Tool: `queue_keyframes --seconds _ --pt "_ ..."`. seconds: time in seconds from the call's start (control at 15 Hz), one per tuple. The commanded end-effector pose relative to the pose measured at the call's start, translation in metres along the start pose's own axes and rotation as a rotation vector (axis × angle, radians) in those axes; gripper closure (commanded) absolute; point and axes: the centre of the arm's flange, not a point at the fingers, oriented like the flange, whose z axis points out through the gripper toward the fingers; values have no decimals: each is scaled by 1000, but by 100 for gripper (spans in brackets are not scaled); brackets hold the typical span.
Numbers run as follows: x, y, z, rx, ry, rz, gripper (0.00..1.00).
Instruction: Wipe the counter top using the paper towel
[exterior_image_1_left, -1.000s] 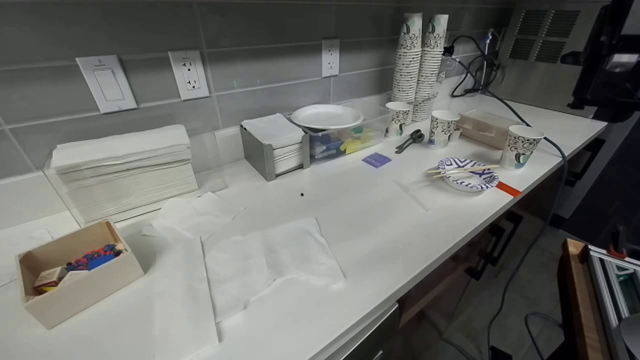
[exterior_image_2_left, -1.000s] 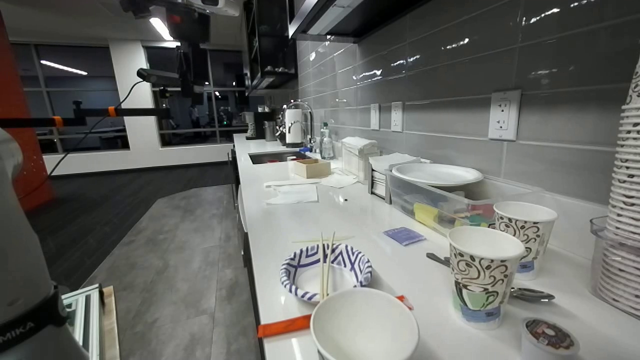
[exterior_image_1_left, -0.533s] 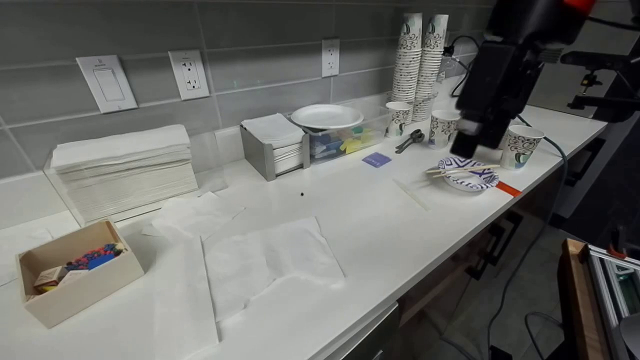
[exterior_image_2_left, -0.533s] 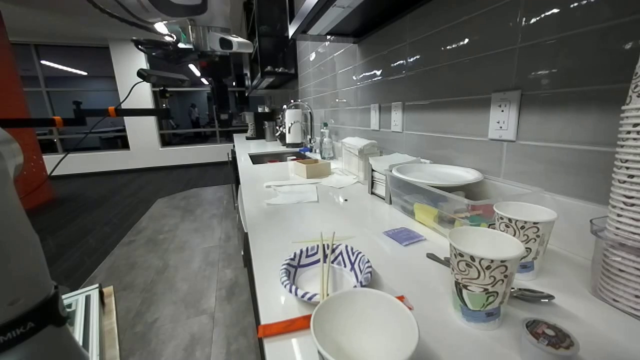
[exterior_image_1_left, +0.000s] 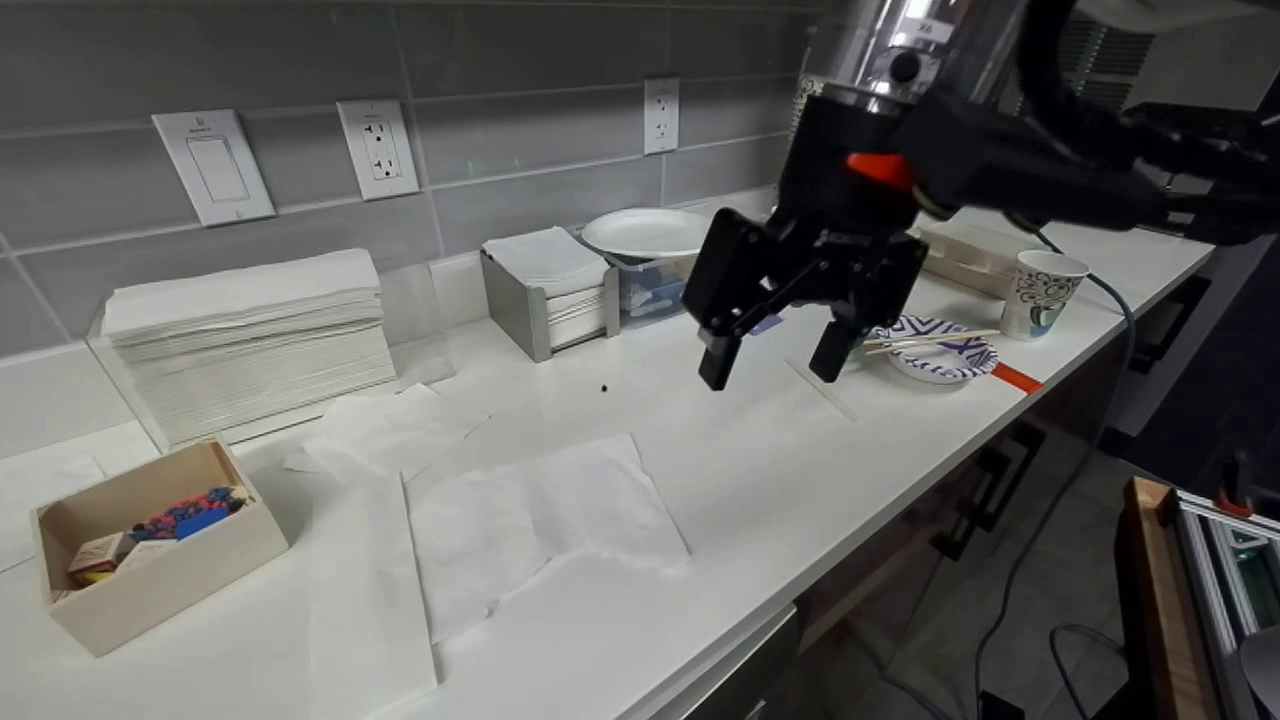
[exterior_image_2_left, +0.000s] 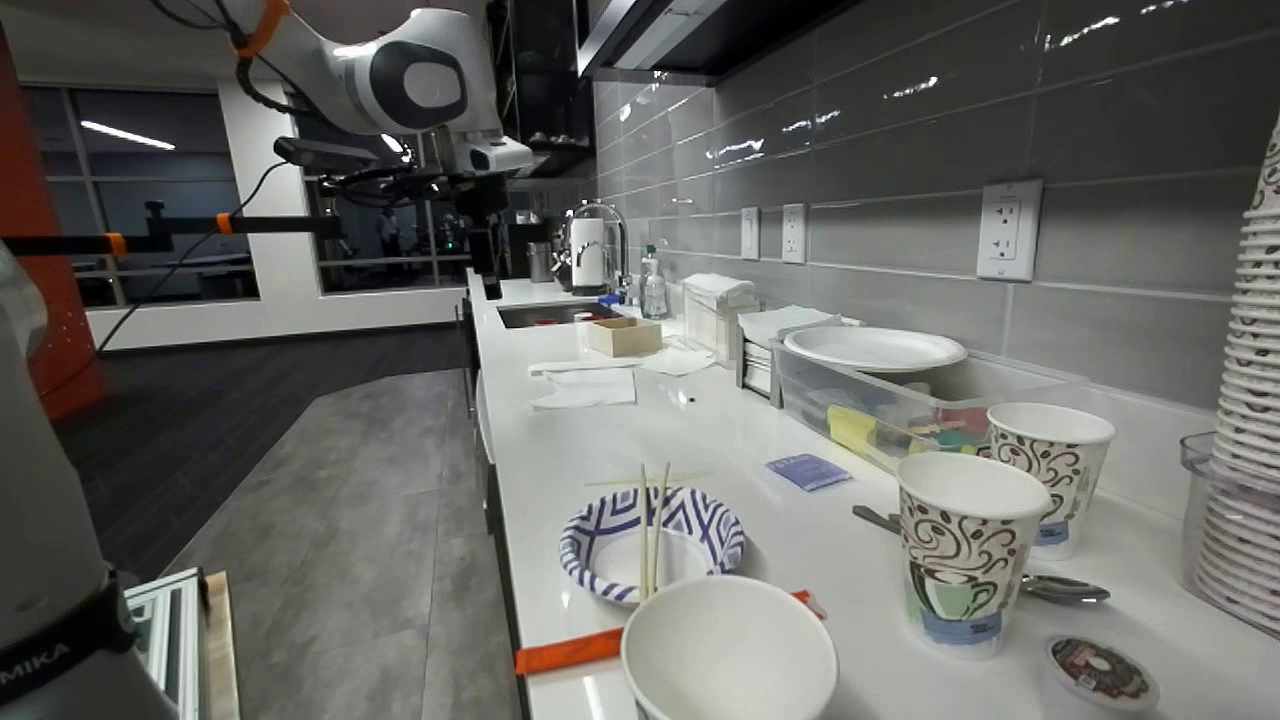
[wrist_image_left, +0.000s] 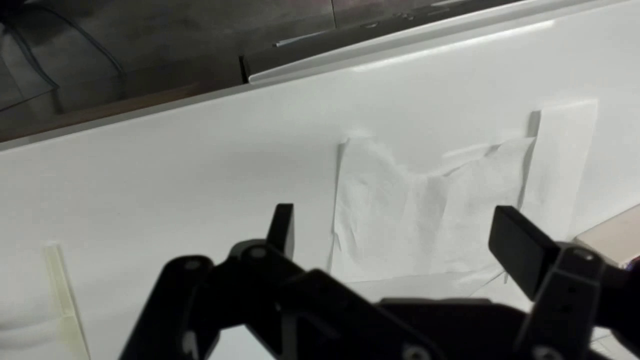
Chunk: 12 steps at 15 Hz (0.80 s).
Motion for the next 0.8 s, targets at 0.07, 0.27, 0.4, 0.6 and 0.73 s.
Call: queue_keyframes --seconds 0.07,0.27,0.4,0.6,0.73 --pt "16 -44 37 -64 14 -50 0" --pt "9 -29 35 -48 25 -31 0" --pt "12 -34 39 -47 17 -36 0" --pt "14 -35 39 -46 17 -37 0" --pt "13 -35 39 -46 17 -38 0"
